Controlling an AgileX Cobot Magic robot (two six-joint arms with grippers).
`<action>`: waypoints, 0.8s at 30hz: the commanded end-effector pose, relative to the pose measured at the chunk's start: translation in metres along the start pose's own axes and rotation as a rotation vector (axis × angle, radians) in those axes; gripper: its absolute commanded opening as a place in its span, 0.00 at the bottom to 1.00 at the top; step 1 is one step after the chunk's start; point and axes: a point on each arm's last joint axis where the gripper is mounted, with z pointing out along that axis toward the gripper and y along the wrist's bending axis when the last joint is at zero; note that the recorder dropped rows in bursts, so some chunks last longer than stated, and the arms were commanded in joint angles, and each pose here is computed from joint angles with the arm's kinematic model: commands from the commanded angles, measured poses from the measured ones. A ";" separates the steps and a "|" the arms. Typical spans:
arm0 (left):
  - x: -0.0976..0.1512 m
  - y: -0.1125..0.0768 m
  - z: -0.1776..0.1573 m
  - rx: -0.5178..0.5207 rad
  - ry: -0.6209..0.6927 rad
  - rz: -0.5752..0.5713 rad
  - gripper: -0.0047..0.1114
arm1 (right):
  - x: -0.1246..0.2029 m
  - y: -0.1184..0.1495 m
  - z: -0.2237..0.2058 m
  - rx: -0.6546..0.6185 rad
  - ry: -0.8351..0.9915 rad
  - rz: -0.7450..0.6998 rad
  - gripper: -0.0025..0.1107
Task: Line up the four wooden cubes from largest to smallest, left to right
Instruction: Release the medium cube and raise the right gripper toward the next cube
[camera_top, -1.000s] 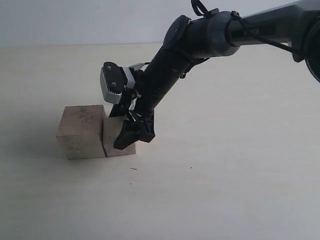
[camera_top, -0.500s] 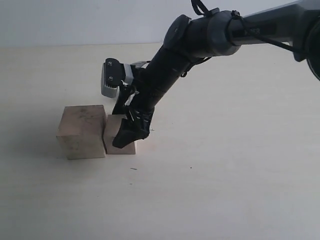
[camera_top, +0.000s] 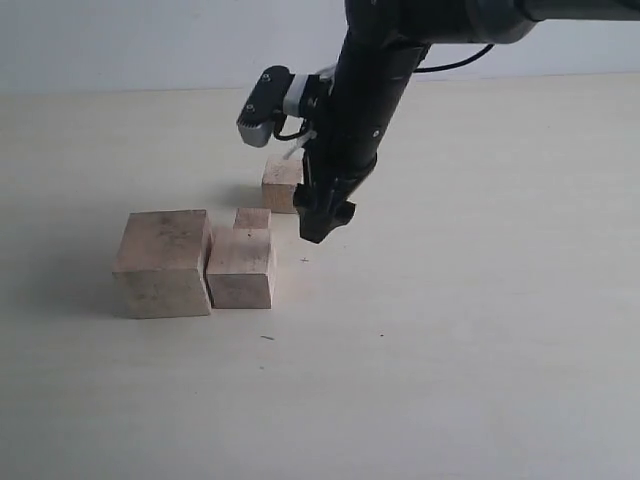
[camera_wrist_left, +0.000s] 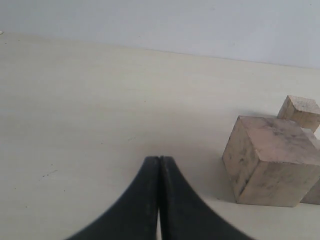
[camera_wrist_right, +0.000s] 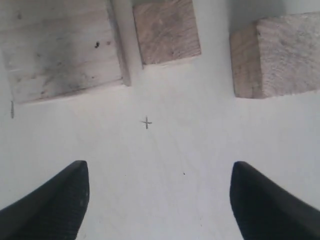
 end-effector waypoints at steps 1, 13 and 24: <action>0.000 0.000 0.000 0.007 -0.015 0.007 0.04 | -0.003 -0.003 0.026 -0.013 -0.039 0.063 0.66; 0.000 0.000 0.000 0.007 -0.015 0.007 0.04 | -0.008 -0.004 0.051 -0.056 -0.109 0.156 0.66; 0.000 0.000 0.000 0.007 -0.015 0.007 0.04 | -0.005 0.000 0.046 -0.088 -0.075 0.146 0.66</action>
